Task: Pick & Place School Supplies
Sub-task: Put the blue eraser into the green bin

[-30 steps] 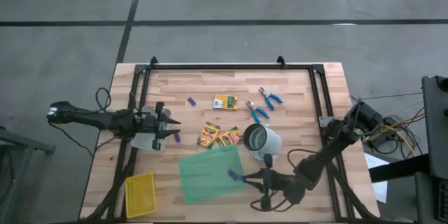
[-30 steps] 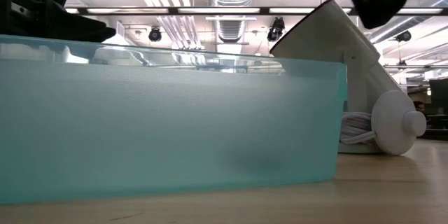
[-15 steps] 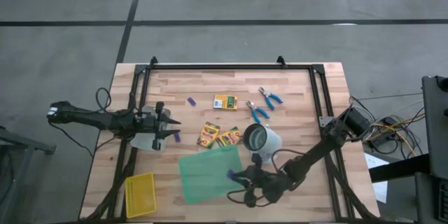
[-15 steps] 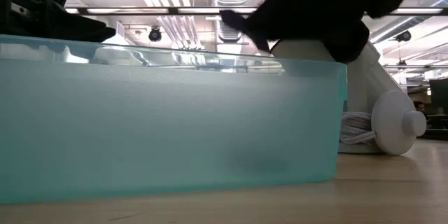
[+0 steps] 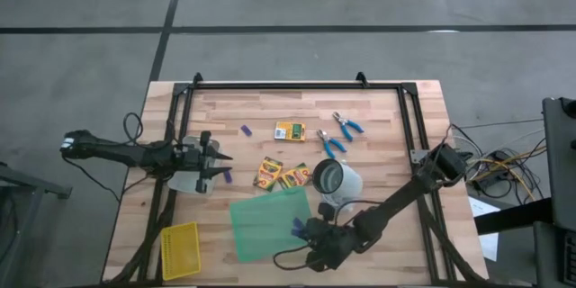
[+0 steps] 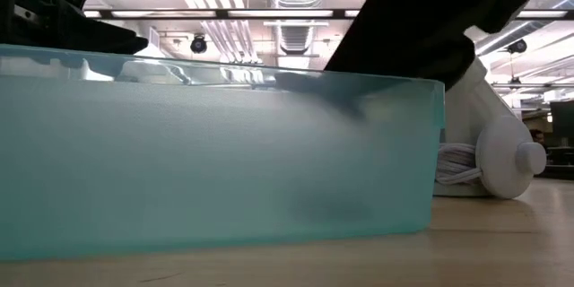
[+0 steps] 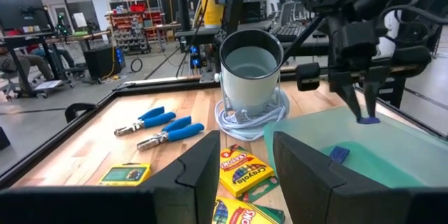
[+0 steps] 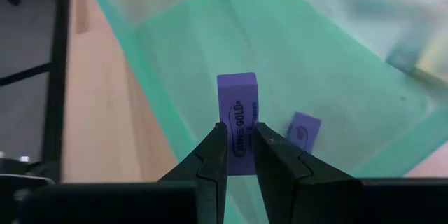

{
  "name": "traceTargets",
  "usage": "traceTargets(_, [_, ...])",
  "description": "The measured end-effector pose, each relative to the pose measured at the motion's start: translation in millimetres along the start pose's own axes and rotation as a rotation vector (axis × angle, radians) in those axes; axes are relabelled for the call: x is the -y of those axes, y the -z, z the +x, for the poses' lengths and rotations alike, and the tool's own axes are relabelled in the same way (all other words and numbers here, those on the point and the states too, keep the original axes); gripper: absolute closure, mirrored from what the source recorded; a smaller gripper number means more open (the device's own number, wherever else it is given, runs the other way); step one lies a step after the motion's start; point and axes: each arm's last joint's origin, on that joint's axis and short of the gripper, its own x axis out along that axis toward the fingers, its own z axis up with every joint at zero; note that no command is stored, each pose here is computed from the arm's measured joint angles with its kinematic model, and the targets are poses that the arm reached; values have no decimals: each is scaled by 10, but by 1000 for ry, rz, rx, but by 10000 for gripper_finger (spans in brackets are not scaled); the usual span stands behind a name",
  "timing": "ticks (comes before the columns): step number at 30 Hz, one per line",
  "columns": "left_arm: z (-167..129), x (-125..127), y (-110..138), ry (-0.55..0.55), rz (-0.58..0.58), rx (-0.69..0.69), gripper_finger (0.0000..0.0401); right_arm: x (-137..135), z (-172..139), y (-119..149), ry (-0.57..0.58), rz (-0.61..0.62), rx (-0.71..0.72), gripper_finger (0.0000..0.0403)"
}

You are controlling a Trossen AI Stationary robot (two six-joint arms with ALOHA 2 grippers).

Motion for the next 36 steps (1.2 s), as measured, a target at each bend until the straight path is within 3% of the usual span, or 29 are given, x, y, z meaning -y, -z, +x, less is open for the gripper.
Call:
traceTargets(8, [1, 1, 7, 1, 1, -7, 262, 79, 47, -15, -31, 94, -94, 349])
traceTargets(19, [1, 1, 10, 1, 2, -10, 262, 110, 62, -22, -23, 109, -108, 348])
traceTargets(30, [1, 1, 10, 1, 2, -10, 262, 114, 60, -26, -13, 87, -96, 283])
traceTargets(36, [1, 1, 10, 1, 2, -10, 262, 113, 62, -41, -5, 63, -69, 277])
